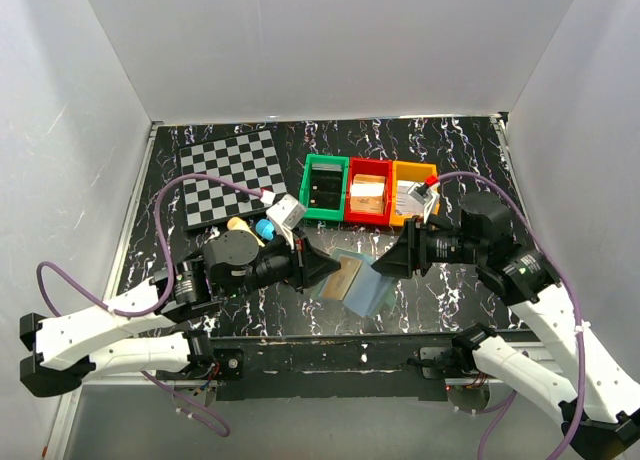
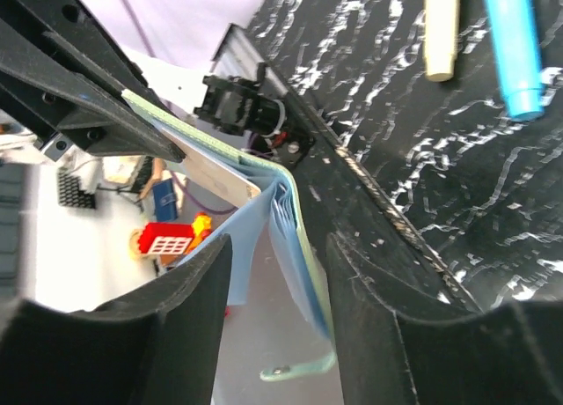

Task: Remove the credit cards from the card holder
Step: Open the card holder at the center of the board.

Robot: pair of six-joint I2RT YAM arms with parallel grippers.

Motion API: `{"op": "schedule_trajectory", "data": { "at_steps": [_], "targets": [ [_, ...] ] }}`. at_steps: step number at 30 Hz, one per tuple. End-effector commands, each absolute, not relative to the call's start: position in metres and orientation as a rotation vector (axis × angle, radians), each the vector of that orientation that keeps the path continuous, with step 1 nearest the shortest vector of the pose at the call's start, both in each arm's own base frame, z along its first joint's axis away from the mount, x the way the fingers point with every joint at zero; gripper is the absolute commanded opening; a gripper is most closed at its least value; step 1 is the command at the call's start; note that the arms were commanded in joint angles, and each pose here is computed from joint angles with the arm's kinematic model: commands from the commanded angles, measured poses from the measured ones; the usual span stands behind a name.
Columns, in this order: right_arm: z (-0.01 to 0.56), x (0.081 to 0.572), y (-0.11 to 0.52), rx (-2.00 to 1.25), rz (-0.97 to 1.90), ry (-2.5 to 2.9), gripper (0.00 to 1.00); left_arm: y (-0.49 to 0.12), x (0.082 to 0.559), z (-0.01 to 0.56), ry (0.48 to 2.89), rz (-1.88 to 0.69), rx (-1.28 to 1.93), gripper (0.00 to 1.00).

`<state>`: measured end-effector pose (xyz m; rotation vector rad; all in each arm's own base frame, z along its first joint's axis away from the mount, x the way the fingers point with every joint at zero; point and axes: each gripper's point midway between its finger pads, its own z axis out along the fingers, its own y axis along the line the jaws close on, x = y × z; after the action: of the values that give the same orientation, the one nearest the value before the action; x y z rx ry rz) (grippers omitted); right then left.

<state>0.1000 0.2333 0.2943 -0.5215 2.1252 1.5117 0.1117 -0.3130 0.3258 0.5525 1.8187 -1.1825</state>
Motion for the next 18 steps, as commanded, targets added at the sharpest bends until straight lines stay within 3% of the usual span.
{"op": "schedule_trajectory", "data": {
  "at_steps": [1,7,12,18],
  "targets": [
    [0.294,0.117,0.209,-0.514,1.225,2.176,0.56,-0.296,0.121,0.320,1.861,-1.107,0.463,0.00],
    [0.281,0.136,0.173,-0.405,0.900,2.260,0.50,-0.297,0.132,0.293,1.953,-1.029,0.385,0.00],
    [0.286,0.130,0.183,-0.394,1.008,2.201,0.43,-0.320,0.143,0.265,1.992,-1.009,0.345,0.00],
    [0.268,0.131,0.198,-0.346,1.128,2.195,0.22,-0.355,0.151,0.238,1.917,-1.134,0.291,0.00]
  ]
}}
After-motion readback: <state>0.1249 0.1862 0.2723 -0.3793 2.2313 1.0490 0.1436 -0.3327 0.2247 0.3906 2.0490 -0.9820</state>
